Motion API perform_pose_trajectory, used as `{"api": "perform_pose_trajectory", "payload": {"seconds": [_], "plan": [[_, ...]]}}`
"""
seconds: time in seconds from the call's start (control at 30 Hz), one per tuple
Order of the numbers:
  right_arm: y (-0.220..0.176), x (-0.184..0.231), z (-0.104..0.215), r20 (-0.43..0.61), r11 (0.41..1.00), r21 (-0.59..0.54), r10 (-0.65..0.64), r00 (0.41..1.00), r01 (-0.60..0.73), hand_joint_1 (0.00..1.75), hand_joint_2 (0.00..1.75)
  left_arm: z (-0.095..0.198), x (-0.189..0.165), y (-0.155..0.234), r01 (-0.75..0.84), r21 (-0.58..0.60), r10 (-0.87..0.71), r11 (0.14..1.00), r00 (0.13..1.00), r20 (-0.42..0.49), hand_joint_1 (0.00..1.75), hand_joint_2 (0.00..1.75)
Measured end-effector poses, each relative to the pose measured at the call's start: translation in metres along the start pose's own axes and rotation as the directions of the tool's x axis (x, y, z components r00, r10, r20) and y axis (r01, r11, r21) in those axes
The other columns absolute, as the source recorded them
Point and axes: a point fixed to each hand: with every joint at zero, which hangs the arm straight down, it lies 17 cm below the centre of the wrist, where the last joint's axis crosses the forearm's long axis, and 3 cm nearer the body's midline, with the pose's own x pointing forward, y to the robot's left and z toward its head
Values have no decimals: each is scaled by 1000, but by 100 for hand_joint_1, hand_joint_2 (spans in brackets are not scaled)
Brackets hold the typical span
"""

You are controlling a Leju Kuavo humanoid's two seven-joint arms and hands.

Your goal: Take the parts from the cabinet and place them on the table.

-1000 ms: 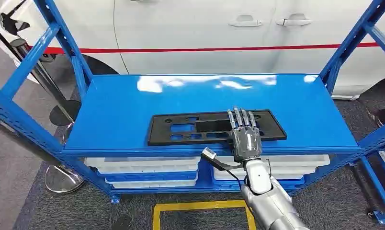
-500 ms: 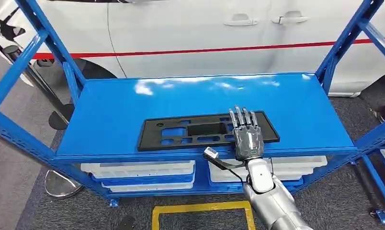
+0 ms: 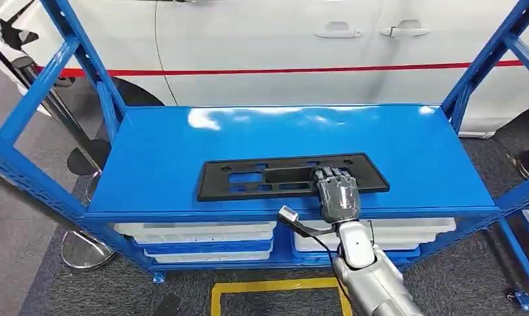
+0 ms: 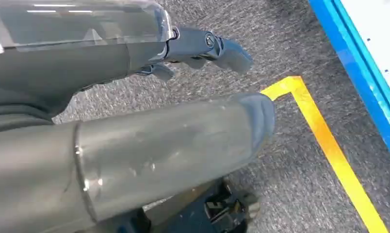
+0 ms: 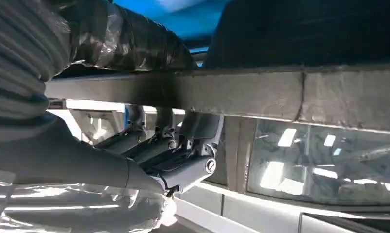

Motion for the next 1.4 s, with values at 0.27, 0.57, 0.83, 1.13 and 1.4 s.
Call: {"api": "perform_pose_trajectory", "payload": {"seconds": [0.27,0.57,0.83,1.13,1.4], "plan": [[-10,1,-9,1,1000,-27,-2,1000,2,175,175,-1,3,1,-14,4,14,1000,1000,9,0,0],[-13,0,-10,2,999,-37,-3,1000,3,175,175,-2,5,6,-8,29,7,1000,1000,11,0,0],[-124,10,-37,70,947,-314,-45,997,65,175,175,-3,5,21,2,104,-3,995,1000,12,0,0],[-185,7,-38,74,888,-450,-61,995,88,175,175,-3,4,19,7,106,-8,994,1000,10,0,0],[-237,25,-31,171,824,-555,-21,985,114,175,175,-2,5,24,-30,138,27,990,999,26,0,0]]}}
